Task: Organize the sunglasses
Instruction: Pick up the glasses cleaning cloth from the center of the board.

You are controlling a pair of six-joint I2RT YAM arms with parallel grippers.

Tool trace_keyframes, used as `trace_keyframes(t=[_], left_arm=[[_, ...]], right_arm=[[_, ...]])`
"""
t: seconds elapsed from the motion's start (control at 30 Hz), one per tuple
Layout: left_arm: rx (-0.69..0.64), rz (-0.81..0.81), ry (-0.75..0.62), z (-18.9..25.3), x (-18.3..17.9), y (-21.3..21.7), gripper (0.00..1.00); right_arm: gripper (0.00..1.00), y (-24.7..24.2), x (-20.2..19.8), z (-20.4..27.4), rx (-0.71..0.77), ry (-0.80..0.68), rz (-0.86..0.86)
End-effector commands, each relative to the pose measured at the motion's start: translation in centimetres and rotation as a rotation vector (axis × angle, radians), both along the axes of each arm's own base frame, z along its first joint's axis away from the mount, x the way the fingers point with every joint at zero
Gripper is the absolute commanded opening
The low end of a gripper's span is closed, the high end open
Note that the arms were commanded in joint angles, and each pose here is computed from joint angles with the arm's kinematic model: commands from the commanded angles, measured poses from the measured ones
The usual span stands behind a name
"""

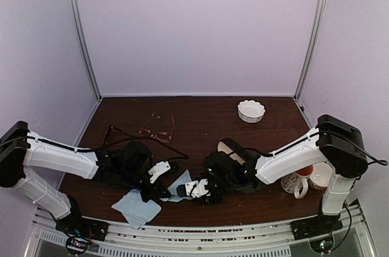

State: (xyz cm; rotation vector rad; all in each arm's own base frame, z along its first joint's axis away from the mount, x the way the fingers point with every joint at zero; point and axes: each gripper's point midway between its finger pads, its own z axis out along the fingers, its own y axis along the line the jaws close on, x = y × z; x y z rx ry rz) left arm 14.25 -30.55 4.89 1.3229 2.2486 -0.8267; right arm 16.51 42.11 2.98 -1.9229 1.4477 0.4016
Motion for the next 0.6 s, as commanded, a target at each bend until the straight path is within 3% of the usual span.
trace_keyframes(t=[0.0,0.57], left_arm=[[-0.057,0.001,-0.013,0.9,0.38,-0.53,0.0],[-0.049,0.0,-0.001,0.66,0.45,-0.56,0.0]], right_arm=[[0.36,-0.49,1.37,-1.3,-0.047,-0.022,-0.042],[0.06,-0.14,1.71,-1.27,-0.025,-0.005,-0.061]])
